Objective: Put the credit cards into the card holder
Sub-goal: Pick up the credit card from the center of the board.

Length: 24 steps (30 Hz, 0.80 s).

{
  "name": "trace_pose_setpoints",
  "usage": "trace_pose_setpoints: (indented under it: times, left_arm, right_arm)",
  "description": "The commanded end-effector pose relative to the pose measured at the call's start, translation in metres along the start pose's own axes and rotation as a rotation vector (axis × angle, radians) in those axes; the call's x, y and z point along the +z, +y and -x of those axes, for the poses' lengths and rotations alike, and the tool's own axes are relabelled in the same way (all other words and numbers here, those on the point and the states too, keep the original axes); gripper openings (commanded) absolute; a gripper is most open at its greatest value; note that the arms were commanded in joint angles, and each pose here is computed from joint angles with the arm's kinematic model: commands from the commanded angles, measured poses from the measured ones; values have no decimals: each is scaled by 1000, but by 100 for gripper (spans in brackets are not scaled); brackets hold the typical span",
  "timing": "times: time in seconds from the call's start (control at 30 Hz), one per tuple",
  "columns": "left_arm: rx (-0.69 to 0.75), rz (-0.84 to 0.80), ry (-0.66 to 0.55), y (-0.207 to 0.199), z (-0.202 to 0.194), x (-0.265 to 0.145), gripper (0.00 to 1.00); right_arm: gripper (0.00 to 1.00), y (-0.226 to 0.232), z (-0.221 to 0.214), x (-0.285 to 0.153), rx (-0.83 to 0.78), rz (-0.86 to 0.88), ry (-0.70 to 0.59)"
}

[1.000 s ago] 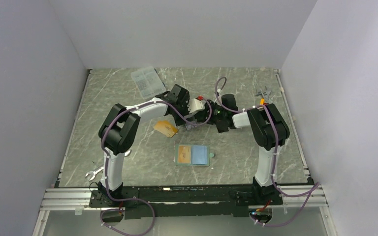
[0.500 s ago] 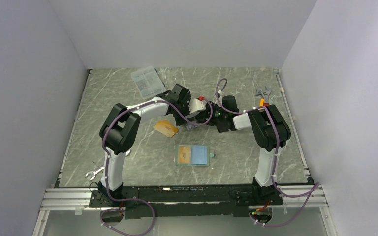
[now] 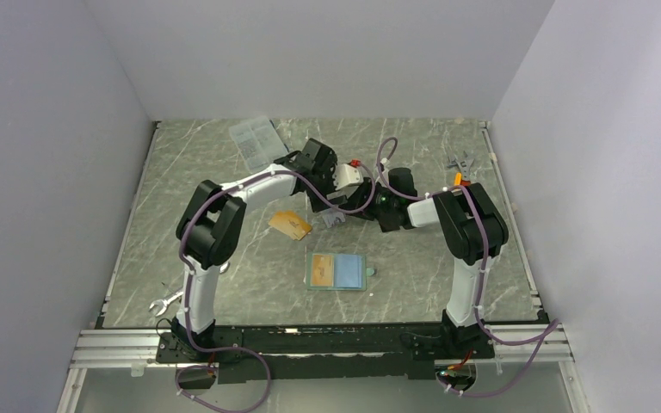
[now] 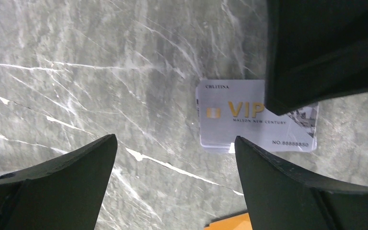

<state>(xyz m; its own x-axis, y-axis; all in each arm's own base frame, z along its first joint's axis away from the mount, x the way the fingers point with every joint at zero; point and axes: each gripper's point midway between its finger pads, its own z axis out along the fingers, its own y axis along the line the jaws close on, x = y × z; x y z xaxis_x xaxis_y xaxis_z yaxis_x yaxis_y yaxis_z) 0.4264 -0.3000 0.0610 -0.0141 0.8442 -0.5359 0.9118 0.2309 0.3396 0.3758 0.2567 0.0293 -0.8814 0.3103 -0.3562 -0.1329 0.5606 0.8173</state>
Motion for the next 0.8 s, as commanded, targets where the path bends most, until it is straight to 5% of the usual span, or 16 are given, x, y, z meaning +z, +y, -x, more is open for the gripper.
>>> trace_pose_setpoints:
  times: [0.0,0.77]
  left_arm:
    - [5,33,-11,13,8,4,99]
    - [43,-14,48,-10,-2,24,99]
  right_arm:
    - [47,-38,-26,-2,54,-123,47]
    - [45,-39,-39,-6,88,-88,47]
